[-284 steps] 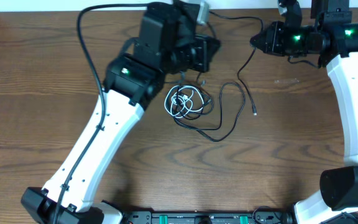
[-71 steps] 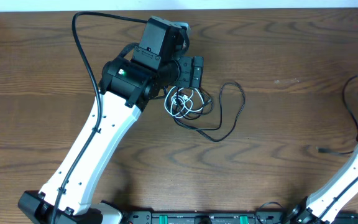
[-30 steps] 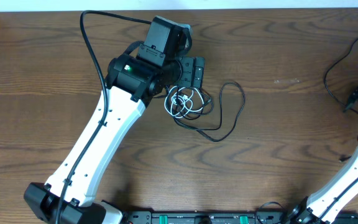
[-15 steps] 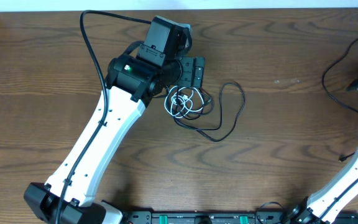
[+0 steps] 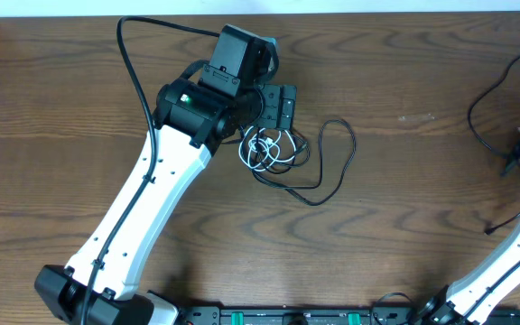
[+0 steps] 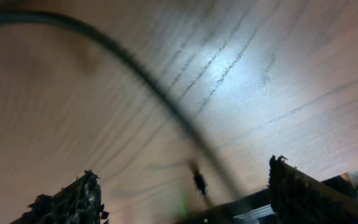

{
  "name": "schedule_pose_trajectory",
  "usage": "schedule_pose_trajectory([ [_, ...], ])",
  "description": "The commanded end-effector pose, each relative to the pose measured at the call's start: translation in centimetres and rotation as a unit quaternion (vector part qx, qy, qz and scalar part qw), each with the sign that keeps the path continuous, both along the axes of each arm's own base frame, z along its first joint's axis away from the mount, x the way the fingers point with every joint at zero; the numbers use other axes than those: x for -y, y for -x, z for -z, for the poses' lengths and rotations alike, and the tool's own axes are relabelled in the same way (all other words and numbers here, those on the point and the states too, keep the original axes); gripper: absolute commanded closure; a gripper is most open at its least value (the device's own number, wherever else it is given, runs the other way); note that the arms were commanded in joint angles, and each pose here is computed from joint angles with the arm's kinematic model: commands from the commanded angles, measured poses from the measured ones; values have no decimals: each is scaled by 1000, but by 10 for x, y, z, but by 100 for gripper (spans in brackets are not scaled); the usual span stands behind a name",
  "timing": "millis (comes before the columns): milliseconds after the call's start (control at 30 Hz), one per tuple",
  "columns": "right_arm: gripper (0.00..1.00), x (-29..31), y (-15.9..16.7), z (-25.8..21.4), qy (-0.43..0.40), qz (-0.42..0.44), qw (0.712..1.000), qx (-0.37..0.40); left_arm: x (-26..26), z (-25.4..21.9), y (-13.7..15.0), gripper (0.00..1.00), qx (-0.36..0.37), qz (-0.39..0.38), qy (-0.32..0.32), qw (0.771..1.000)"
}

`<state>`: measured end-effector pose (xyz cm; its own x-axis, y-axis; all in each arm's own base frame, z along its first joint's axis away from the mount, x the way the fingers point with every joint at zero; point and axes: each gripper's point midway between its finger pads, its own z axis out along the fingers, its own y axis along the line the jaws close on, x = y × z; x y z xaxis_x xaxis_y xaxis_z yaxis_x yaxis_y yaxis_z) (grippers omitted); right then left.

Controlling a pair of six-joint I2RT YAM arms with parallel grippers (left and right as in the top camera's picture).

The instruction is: Untangle cables

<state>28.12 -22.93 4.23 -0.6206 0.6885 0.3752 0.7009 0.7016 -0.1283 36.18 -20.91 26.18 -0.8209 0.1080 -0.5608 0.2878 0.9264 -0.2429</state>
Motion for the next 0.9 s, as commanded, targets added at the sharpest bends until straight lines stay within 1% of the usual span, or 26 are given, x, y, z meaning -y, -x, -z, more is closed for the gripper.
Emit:
schedule_pose_trajectory([
  [0, 23, 0, 7, 7, 18, 6, 1000, -22, -3, 1, -3, 9, 6, -3, -12, 1000],
  [67, 27, 1, 6, 7, 19, 6, 1000, -19, -3, 1, -3, 9, 6, -1, -13, 1000],
  [133, 34, 0, 0, 5, 15, 8, 1000, -6, -3, 1, -3, 9, 6, -1, -13, 1000],
  [200, 51, 0, -6, 2, 11, 9, 1000, 9, -3, 1, -3, 9, 7, -1, -13, 1000],
  [233, 62, 1, -10, 0, 10, 7, 1000, 18, -3, 0, -3, 9, 7, -1, -12, 1000],
  [267, 81, 1, -14, -3, 8, 5, 1000, 29, -3, 0, -3, 9, 8, -2, -12, 1000],
  [300, 94, 2, -20, -7, 7, 5, 999, 42, -3, 0, -4, 9, 9, -1, -12, 1000],
  [333, 99, 3, -25, -12, 8, 7, 999, 52, -2, 0, -4, 9, 10, -2, -11, 1000],
  [467, 99, 14, -46, -44, 31, 8, 995, 99, -1, -2, -7, 9, 15, -2, -8, 1000],
  [600, 99, 32, -74, -93, 80, 6, 981, 177, 0, -3, -9, 9, 19, -2, -6, 1000],
  [733, 99, 51, -107, -147, 143, 3, 950, 279, 1, -3, -10, 9, 20, -2, -5, 1000],
  [867, 99, 69, -142, -191, 207, 3, 906, 369, 1, -3, -10, 9, 20, -2, -5, 1000],
])
